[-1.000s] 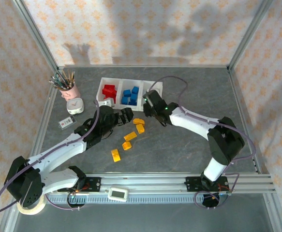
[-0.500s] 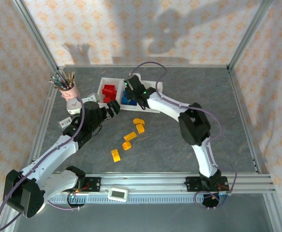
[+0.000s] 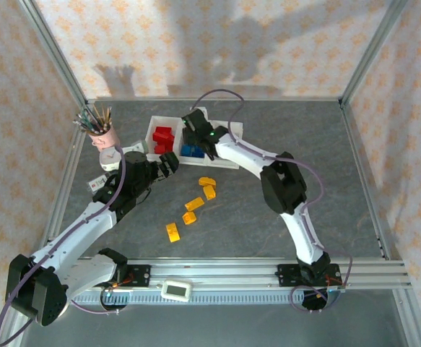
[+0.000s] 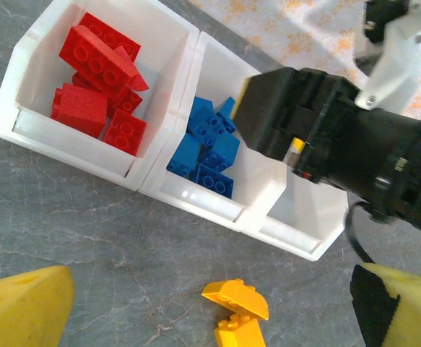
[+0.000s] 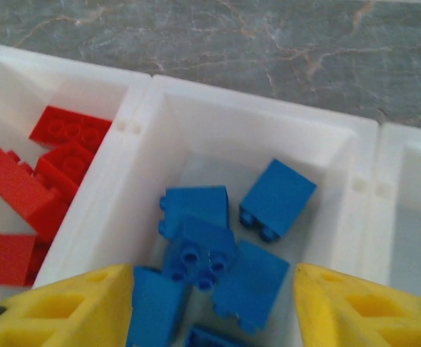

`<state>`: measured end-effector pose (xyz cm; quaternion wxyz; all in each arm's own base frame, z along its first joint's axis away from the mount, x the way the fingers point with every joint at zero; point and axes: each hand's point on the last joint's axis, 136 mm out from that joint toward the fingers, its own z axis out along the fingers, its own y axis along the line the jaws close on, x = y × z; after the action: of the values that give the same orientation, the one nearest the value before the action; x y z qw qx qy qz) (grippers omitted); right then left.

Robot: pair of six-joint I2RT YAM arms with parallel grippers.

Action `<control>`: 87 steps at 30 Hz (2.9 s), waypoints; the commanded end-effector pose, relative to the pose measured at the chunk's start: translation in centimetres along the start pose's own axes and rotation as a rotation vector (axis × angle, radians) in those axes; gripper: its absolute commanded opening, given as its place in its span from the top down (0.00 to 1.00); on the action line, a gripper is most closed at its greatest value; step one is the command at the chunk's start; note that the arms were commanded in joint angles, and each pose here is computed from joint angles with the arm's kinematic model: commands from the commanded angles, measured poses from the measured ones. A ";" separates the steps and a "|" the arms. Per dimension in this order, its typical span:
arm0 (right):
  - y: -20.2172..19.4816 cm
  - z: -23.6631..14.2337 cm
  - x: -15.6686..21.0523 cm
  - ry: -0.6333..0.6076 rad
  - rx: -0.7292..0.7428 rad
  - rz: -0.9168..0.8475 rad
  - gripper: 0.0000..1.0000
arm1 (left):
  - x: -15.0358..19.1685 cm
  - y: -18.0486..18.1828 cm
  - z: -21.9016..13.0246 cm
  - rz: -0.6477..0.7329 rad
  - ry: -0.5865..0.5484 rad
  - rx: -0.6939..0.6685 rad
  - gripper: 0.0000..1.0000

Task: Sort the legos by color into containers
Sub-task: Place the lego in the container, then pick up the lego from the center of the table.

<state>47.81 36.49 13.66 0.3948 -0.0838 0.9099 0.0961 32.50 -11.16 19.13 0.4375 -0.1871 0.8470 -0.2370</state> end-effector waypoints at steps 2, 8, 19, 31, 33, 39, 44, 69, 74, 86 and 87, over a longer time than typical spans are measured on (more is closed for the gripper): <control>0.0 -6.1 -0.8 -0.049 -0.039 -0.006 0.37 | -0.3 -0.3 -0.5 0.022 0.002 0.020 0.01; -2.0 -9.3 3.7 -0.001 -0.032 0.012 0.33 | 1.2 -0.1 -0.6 0.020 0.046 0.039 0.01; -3.5 -11.0 12.6 0.103 -0.106 0.091 0.27 | 4.9 -2.1 -0.3 0.060 0.115 0.096 0.01; -3.3 -9.6 17.5 0.160 -0.132 0.085 0.24 | 6.1 -2.2 0.3 -0.003 0.103 0.094 0.01; -2.8 -9.4 17.9 0.169 -0.139 0.079 0.24 | 6.0 -2.2 0.2 -0.004 0.096 0.088 0.01; -2.1 -8.3 18.4 0.179 -0.127 0.058 0.27 | 5.9 -1.7 0.2 -0.003 0.084 0.069 0.01; -1.7 -7.3 19.0 0.199 -0.125 0.041 0.34 | 6.0 -1.5 0.3 0.003 0.087 0.059 0.01; -3.3 -10.2 17.7 0.166 -0.096 0.012 0.71 | 5.8 -2.4 0.8 0.031 0.104 0.067 0.01; -4.4 -12.2 14.3 0.101 -0.058 0.021 0.71 | 4.9 -3.5 1.1 0.040 0.092 0.082 0.01; -9.2 -8.8 4.6 -0.007 0.115 0.076 0.70 | 2.0 -6.1 2.1 0.062 0.041 0.101 0.01; -9.6 -8.1 4.0 -0.013 0.133 0.079 0.70 | 1.9 -6.0 2.3 0.061 0.038 0.096 0.01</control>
<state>39.98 26.19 15.61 0.3971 -0.0226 0.9115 0.1044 32.89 -17.74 18.37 0.4110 -0.1378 0.8602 -0.2684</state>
